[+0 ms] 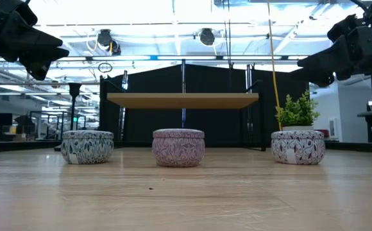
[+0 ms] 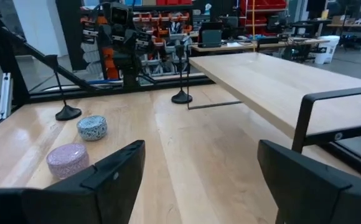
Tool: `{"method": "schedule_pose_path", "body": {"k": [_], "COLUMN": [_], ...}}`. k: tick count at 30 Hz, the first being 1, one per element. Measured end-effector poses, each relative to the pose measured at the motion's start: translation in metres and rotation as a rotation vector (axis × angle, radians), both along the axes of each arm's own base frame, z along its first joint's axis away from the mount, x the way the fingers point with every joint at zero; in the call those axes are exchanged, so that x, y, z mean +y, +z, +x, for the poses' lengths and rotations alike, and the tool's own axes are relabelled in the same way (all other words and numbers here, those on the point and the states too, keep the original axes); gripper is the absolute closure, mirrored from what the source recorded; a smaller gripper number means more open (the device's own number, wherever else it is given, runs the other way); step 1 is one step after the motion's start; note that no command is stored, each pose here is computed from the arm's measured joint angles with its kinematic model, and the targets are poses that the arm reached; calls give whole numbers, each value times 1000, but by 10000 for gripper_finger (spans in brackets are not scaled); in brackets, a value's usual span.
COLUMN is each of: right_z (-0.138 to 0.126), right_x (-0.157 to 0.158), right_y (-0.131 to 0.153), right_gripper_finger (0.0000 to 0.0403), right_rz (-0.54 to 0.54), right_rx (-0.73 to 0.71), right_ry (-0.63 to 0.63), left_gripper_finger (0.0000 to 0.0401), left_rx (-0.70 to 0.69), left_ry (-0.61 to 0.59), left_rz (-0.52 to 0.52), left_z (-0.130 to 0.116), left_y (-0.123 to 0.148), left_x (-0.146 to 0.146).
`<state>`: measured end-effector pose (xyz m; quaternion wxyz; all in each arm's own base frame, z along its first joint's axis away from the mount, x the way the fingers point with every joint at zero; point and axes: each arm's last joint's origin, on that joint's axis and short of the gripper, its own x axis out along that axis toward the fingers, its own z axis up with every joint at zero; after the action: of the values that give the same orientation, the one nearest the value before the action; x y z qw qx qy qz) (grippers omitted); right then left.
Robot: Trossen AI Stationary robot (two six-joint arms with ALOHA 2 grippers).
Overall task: Pick & Place candle stick holders
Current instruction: Put the white scented candle on the shelf
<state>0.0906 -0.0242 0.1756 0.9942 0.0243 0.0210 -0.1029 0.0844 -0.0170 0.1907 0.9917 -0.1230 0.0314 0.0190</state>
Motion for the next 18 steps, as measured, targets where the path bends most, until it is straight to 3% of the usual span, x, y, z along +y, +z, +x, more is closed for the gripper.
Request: {"method": "schedule_pose_path", "body": {"k": [5, 13, 18], "right_z": [0, 0, -1], "right_x": [0, 0, -1], "right_y": [0, 8, 15], "right_gripper_finger": [99, 99, 99], "right_rz": [44, 571, 665], "right_rx": [-5, -199, -302], "right_ry": [-4, -7, -16], "left_gripper_finger": [272, 272, 272], "left_rx": [0, 0, 0], "left_ry": [0, 0, 0], "left_rz": [0, 0, 3], "left_z": [0, 0, 0], "left_y": [0, 0, 0], "left_x": [0, 0, 0]}}
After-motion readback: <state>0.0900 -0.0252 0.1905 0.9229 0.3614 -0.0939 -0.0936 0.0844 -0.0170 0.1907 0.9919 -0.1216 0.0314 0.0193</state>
